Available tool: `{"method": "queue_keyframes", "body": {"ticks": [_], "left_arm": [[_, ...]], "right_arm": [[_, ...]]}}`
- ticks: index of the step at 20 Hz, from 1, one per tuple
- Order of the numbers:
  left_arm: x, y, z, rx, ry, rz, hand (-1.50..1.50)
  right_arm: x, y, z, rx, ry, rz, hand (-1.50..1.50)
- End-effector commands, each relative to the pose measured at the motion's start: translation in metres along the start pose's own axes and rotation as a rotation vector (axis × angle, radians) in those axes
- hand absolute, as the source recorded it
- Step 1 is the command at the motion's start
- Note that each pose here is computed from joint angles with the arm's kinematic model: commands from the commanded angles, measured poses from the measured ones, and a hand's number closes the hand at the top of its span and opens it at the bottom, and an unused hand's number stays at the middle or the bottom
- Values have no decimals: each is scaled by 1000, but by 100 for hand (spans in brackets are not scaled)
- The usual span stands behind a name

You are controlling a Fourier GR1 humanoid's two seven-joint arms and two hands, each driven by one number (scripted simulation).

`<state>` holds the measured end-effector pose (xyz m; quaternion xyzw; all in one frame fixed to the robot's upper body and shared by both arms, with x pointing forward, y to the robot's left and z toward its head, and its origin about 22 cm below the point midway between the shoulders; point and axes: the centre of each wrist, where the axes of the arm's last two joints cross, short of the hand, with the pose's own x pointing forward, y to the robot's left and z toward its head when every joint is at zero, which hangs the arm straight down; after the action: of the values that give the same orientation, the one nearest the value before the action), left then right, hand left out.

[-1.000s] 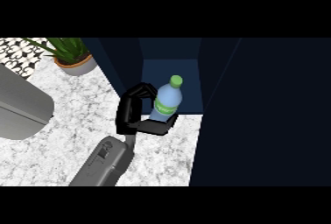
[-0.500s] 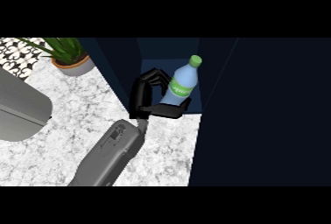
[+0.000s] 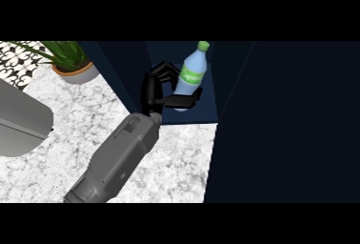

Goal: Pick up the bottled water, place it into the cabinet and close the cabinet

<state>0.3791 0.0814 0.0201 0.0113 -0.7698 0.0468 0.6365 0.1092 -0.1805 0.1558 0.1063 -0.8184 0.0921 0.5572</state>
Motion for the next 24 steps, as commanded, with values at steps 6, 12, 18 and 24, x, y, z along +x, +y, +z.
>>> {"method": "queue_keyframes", "body": {"ticks": [6, 12, 18, 24], "left_arm": [[-6, 4, -24, 99, 15, -103, 150], [-26, 22, -25, 154, -21, -221, 150], [-13, 14, -39, 157, -55, -327, 150], [-14, 22, -42, 146, -46, -304, -150]], "right_arm": [[23, -14, 12, 26, -38, -15, -150], [23, -13, 17, 37, -26, -4, -150], [19, -5, 17, 44, -41, -13, -150], [17, -8, 14, 34, -43, -14, -150]]}}
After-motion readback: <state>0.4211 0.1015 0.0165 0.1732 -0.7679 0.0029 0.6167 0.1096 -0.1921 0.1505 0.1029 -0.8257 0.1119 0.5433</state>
